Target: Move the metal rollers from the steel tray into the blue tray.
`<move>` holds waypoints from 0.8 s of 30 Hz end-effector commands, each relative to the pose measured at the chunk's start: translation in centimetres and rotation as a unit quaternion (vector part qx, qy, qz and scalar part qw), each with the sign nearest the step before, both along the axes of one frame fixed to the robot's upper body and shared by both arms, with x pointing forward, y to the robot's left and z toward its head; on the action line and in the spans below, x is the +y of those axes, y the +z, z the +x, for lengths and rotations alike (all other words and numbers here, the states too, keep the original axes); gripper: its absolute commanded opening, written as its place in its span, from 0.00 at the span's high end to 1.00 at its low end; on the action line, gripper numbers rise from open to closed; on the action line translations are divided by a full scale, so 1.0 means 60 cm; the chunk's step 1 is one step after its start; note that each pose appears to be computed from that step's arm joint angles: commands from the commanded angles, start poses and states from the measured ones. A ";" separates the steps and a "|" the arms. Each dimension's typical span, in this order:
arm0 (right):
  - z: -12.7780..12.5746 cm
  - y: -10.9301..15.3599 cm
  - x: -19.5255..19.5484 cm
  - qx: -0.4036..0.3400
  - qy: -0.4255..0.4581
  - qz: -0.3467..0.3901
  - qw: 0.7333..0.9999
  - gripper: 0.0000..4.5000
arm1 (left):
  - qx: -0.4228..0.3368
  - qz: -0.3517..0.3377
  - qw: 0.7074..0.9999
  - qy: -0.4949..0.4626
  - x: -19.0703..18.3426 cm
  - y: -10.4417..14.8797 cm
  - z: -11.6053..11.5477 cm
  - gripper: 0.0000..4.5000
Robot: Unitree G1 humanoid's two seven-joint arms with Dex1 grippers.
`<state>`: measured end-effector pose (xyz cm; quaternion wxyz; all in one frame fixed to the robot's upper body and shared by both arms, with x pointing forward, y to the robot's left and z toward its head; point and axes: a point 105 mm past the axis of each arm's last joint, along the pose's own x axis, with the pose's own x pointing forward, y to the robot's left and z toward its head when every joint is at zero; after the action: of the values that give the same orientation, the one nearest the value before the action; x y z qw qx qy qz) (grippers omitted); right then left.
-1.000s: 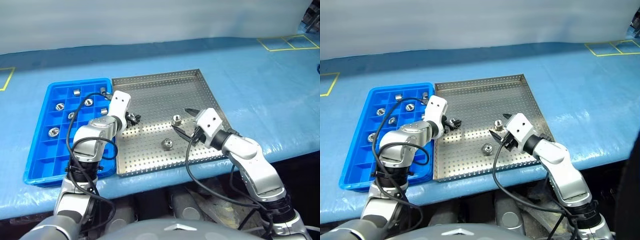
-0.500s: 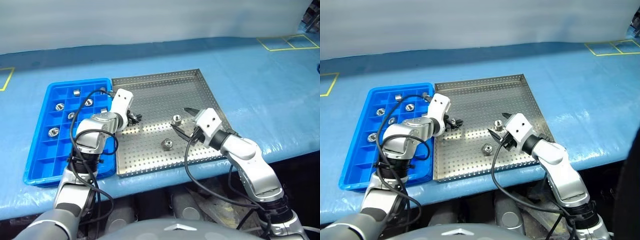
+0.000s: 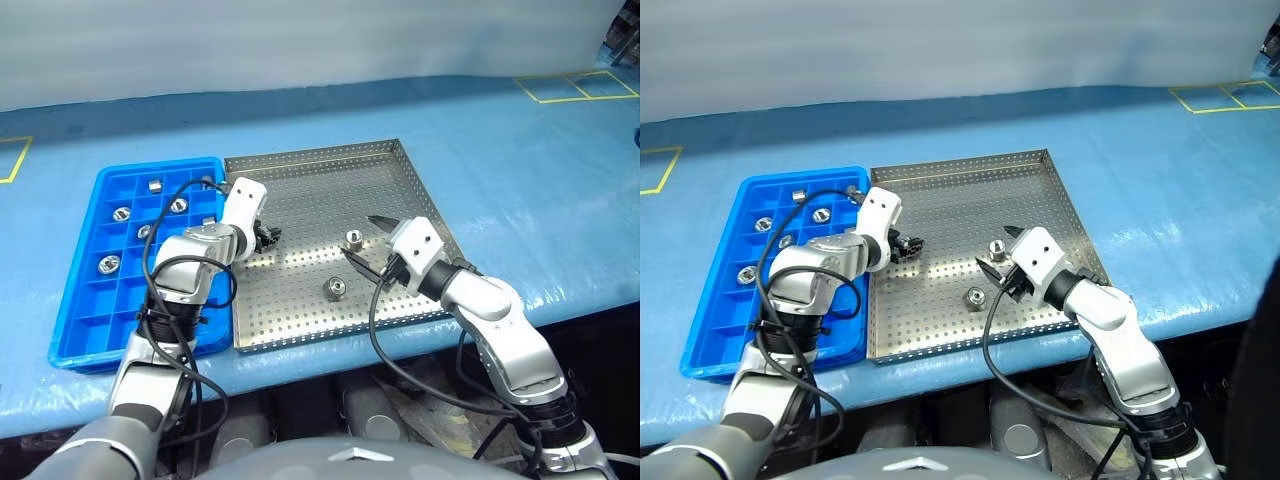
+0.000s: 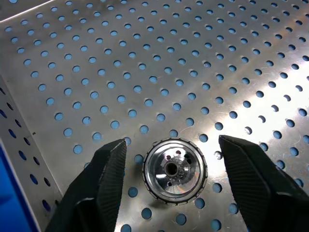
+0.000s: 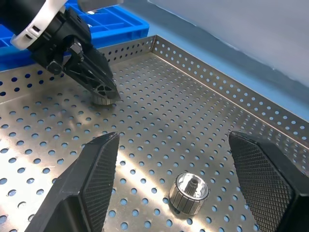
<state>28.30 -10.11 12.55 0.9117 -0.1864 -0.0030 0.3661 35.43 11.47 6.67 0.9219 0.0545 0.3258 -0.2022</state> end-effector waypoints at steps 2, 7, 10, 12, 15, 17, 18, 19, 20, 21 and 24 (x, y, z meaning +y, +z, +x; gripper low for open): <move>-0.002 0.021 0.003 -0.029 0.004 0.003 1.000 0.15 | 0.008 -0.016 1.000 -0.023 -0.022 -0.001 -0.005 0.48; -0.002 0.022 0.003 -0.029 0.005 0.002 1.000 0.15 | 0.002 -0.019 1.000 -0.023 -0.024 0.002 -0.004 0.62; -0.002 0.021 0.003 -0.028 0.006 0.002 1.000 0.15 | -0.004 -0.021 1.000 -0.022 -0.024 0.005 -0.004 0.62; -0.001 0.021 0.003 -0.028 0.007 0.001 1.000 0.15 | -0.012 -0.020 0.999 -0.022 -0.023 0.008 -0.004 0.62; -0.001 0.021 0.004 -0.027 0.008 0.001 1.000 0.15 | -0.034 -0.015 0.999 -0.026 -0.023 0.020 -0.003 0.62; -0.001 0.020 0.005 -0.027 0.009 0.000 1.000 0.15 | -0.061 -0.021 0.998 -0.021 -0.023 0.034 -0.001 0.62; -0.001 0.020 0.005 -0.027 0.010 0.000 1.000 0.15 | -0.086 -0.022 0.996 -0.020 -0.023 0.046 0.001 0.62; -0.002 0.020 0.005 -0.026 0.010 0.000 1.000 0.15 | -0.113 -0.029 0.993 -0.019 -0.024 0.062 0.002 0.62; -0.002 0.020 0.005 -0.026 0.011 0.000 1.000 0.15 | -0.133 -0.040 0.990 -0.017 -0.025 0.074 0.001 0.62; -0.003 0.020 0.006 -0.026 0.012 0.000 1.000 0.15 | -0.159 -0.047 0.986 -0.009 -0.022 0.091 0.000 0.62; -0.005 0.018 0.010 -0.022 0.018 -0.001 1.000 0.15 | -0.219 -0.057 0.973 0.048 0.017 0.133 -0.008 0.62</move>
<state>28.31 -9.96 12.69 0.9093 -0.1884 -0.0054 0.3710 35.13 10.90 11.70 0.9660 0.0345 0.1688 -0.1928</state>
